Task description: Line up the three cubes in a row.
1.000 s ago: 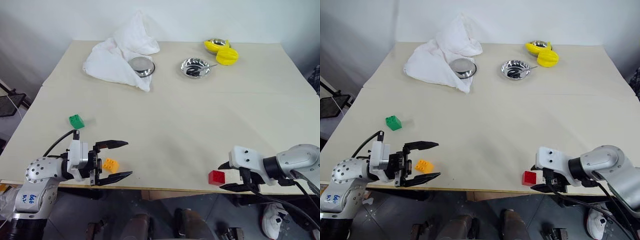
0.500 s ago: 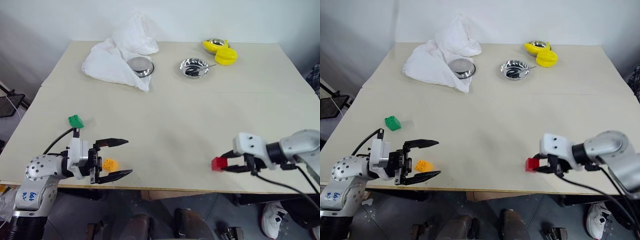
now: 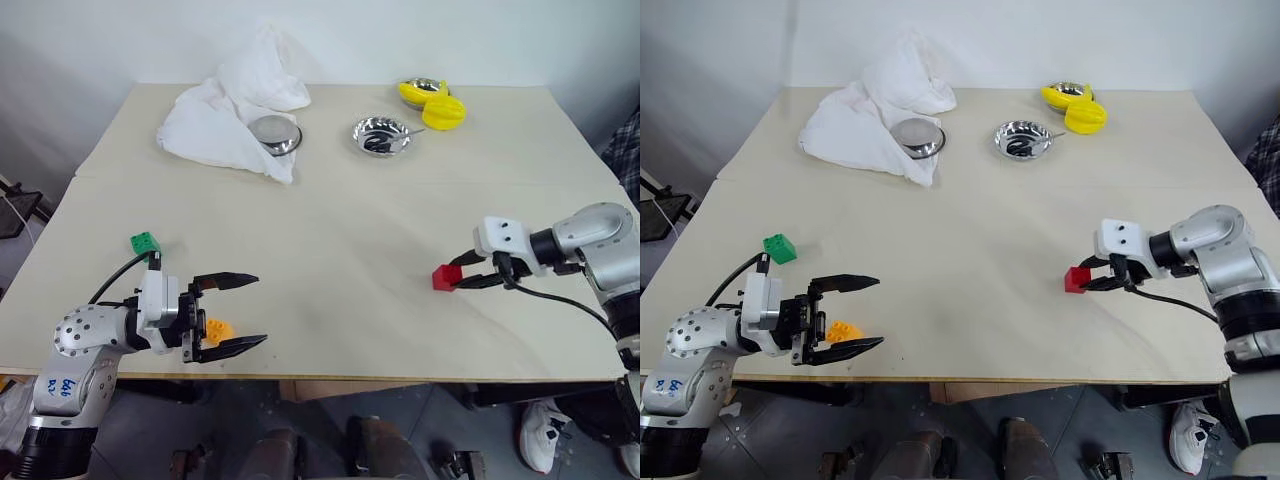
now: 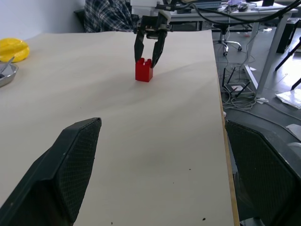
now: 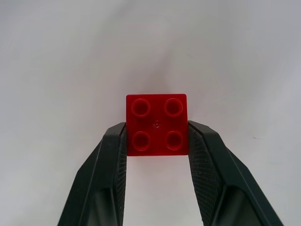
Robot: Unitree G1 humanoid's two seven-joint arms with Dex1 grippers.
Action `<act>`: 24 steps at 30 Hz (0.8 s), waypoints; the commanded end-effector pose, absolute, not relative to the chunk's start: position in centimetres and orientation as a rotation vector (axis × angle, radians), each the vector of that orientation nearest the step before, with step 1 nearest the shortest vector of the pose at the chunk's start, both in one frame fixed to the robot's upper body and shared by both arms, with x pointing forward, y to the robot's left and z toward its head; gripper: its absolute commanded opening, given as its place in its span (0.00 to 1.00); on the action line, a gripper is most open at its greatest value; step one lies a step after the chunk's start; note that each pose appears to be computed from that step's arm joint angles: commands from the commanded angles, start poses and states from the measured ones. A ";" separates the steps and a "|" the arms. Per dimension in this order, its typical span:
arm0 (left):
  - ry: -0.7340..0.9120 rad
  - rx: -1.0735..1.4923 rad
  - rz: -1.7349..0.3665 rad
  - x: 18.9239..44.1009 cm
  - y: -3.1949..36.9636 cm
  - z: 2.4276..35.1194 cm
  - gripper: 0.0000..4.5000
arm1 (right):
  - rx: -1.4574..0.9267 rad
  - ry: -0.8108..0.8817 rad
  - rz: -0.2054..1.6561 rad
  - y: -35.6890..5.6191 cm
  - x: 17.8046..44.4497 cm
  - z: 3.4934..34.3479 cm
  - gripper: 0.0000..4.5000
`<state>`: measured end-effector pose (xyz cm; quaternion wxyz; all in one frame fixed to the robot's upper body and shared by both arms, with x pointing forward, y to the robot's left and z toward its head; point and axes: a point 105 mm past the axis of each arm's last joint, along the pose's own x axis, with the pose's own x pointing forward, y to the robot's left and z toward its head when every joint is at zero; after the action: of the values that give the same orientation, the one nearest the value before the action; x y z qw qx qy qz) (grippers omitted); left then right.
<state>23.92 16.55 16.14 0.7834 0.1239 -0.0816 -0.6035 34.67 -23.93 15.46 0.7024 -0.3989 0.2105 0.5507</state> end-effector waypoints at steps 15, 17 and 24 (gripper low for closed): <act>-0.193 0.295 -1.292 23.9 16.5 16.8 1.00 | -0.852 0.573 1.309 -23.7 35.7 14.8 0.32; -0.193 0.297 -1.293 23.9 16.5 16.8 1.00 | -0.845 0.551 1.314 -23.1 36.0 15.2 0.48; -0.191 0.296 -1.289 23.9 16.6 16.8 1.00 | -0.891 0.428 1.302 -22.9 36.4 17.4 0.97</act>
<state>24.10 16.56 16.20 0.7874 0.1230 -0.0802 -0.5987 36.73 -22.50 15.12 0.6898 -0.3851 0.2178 0.5731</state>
